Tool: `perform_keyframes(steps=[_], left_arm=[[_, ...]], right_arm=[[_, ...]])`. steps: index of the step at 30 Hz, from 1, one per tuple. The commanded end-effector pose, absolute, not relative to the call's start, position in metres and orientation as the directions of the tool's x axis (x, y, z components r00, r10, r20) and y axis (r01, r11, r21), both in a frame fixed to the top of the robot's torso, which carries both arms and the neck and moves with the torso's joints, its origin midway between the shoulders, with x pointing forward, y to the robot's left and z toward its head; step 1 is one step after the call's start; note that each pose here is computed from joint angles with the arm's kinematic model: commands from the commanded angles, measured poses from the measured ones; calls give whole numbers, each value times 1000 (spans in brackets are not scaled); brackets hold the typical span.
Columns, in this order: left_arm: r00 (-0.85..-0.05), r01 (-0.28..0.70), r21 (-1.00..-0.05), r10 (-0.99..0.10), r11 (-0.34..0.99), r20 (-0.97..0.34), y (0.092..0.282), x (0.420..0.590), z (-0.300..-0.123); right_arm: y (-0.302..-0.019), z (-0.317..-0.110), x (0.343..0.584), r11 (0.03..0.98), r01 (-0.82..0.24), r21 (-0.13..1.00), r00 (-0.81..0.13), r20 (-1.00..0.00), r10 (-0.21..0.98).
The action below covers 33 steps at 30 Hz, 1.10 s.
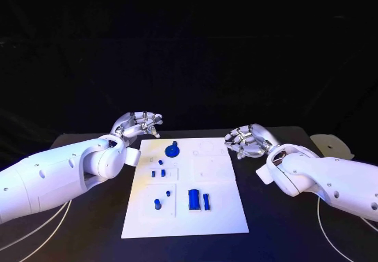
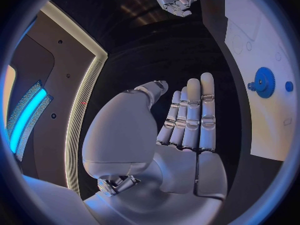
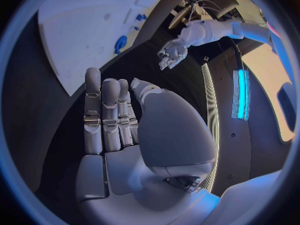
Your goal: Assemble the parts on the task board
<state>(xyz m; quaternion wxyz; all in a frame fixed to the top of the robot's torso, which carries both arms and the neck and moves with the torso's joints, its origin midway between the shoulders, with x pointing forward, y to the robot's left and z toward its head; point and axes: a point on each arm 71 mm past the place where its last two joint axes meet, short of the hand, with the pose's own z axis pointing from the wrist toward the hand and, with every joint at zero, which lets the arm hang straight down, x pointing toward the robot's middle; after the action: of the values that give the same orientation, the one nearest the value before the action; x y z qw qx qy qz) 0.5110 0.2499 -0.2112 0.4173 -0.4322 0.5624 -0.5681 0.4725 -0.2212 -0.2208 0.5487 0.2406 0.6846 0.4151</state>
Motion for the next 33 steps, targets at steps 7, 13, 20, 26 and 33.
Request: perform_keyframes(steps=[7, 13, 20, 26, 33], left_arm=[[-175, 31, -991, -977, -131, 124, 251, 527, -221], [-180, 3, -995, -979, -96, 94, 244, 534, -229], [-161, 2, -996, -983, -86, 85, 237, 527, -230], [-118, 1, -998, -991, -64, 63, 222, 509, -230], [-55, 0, -1000, -998, -31, 31, 203, 480, -228]], right_arm=[[-230, -223, 526, 237, -98, 967, -212, -253, 944], [-235, -226, 540, 317, -80, 945, -156, -326, 932], [-228, -228, 530, 266, -75, 961, -140, -274, 951], [-214, -228, 506, 155, -56, 986, -99, -160, 982], [-198, -226, 475, 34, -18, 999, -42, -35, 999]])
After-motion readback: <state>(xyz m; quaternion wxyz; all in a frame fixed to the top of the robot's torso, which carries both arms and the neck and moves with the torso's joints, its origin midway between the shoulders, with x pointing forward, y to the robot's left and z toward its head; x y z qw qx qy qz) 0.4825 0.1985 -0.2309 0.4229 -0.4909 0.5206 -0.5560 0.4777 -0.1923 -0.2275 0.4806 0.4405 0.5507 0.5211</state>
